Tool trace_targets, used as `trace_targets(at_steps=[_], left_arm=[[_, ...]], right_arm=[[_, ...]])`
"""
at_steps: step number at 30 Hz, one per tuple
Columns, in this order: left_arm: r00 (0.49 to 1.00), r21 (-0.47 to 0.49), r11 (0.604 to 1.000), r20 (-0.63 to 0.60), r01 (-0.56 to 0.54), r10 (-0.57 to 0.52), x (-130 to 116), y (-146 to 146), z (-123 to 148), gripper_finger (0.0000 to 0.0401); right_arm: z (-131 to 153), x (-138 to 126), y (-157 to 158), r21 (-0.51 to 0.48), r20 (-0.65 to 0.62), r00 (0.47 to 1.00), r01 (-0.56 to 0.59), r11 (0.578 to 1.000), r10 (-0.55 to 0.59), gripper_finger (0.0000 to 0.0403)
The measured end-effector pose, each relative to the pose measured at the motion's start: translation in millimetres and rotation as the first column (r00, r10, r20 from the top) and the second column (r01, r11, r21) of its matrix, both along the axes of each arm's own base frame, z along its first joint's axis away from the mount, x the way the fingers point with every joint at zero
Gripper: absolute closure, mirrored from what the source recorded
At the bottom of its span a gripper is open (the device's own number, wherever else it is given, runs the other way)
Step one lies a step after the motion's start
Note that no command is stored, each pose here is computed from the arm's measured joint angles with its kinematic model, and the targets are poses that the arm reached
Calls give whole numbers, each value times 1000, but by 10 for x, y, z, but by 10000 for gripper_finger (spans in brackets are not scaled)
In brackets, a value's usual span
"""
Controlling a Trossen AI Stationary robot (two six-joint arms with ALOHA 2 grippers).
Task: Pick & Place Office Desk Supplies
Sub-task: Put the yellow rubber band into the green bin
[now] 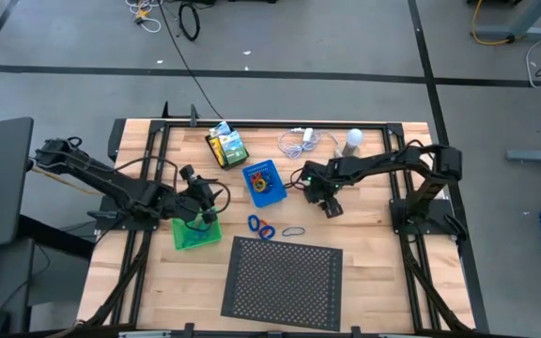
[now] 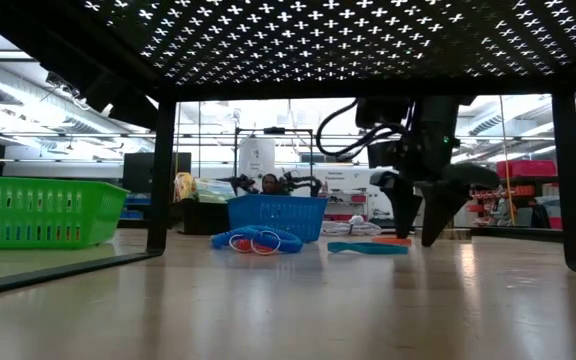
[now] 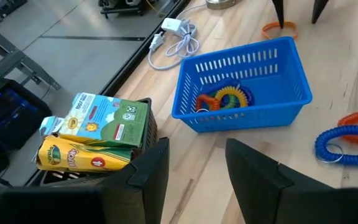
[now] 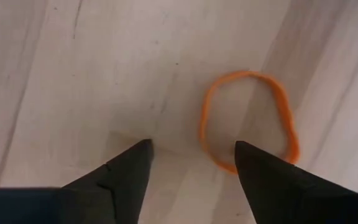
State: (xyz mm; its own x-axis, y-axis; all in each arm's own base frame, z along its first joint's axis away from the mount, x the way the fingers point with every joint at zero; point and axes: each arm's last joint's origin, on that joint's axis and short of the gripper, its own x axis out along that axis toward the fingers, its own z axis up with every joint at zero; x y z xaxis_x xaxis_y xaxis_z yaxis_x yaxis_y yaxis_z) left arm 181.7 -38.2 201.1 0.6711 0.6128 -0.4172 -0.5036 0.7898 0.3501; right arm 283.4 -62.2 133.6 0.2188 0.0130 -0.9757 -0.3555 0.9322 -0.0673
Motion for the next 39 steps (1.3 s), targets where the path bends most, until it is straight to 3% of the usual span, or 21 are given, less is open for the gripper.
trace_targets(at_steps=[5, 11, 12, 19, 27, 32, 39], left_arm=[[1000, 2, 1000, 19, -6, 6, 10, -2, 14, 235], [999, 21, 1000, 43, 5, -6, 37, -9, 48, 235], [999, 22, 1000, 45, 6, -7, 39, -10, 52, 235], [995, 37, 999, 97, 27, -30, 85, -26, 117, 235], [980, 77, 994, 179, 72, -85, 159, -44, 248, 235], [956, 31, 988, 251, 151, -154, 224, 3, 318, 235], [923, 62, 973, 308, 222, -230, 356, 96, 371, 235]], right_arm=[[-44, 11, 33, -19, -20, 1000, -19, 1000, 18, 209], [-52, 19, 30, -32, -14, 1000, -20, 999, 20, 376], [-52, 21, 27, -36, -13, 1000, -19, 999, 18, 388], [8, 9, 25, -59, 7, 999, 34, 998, -33, 400], [282, -31, 12, -177, 106, 991, 101, 979, -83, 401], [502, -74, 43, -177, 198, 975, 138, 975, -102, 402], [882, -92, 200, -152, 413, 909, 126, 980, -52, 402]])
